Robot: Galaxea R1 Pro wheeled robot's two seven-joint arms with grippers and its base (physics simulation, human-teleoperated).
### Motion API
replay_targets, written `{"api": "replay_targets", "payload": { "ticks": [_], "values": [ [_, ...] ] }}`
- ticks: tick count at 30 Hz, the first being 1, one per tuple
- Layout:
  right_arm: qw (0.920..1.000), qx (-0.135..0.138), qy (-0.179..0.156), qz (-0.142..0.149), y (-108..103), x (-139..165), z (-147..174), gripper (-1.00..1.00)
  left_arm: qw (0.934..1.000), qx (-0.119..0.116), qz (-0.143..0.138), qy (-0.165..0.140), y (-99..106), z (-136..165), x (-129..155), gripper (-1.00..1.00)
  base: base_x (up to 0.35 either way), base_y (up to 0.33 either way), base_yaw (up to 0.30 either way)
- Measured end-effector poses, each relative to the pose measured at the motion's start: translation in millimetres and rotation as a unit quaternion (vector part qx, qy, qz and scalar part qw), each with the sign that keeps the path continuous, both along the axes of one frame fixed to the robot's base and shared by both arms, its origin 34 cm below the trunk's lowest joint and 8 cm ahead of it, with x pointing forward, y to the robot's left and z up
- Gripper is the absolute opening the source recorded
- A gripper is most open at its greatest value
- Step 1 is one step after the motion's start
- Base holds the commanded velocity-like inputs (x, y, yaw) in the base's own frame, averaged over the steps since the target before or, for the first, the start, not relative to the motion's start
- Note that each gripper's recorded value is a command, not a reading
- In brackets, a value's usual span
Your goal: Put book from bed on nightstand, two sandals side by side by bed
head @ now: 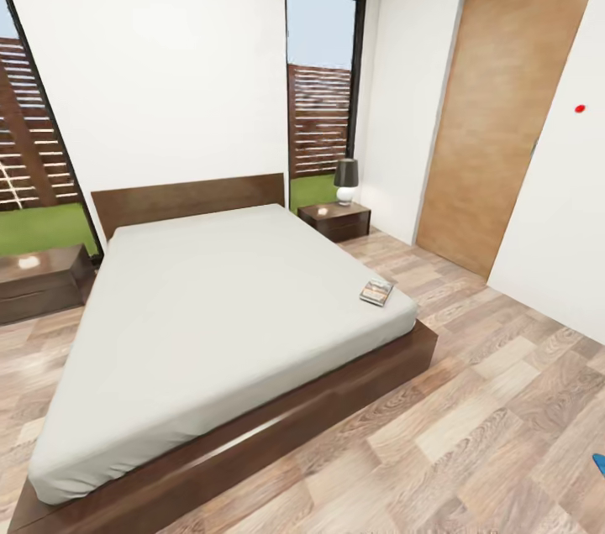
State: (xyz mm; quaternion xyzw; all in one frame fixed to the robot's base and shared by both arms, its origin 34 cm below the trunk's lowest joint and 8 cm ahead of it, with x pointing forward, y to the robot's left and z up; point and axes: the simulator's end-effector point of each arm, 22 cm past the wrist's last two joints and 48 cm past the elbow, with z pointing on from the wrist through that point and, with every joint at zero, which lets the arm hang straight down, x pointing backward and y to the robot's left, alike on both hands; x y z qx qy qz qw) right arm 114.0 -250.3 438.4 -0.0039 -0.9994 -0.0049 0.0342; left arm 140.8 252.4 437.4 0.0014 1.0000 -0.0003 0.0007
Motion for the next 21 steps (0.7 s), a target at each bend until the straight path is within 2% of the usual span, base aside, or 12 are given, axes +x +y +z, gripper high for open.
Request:
{"api": "replay_targets", "payload": {
  "ticks": [21],
  "values": [
    [1.0000, 0.000, 0.005, 0.000, 0.2, -3.9, 0.3, 1.00, 1.0000, 0.000, 0.000, 0.005, -0.3, 0.0, -3.8, 1.00, 0.000, 0.000, -0.280]
  ]
}}
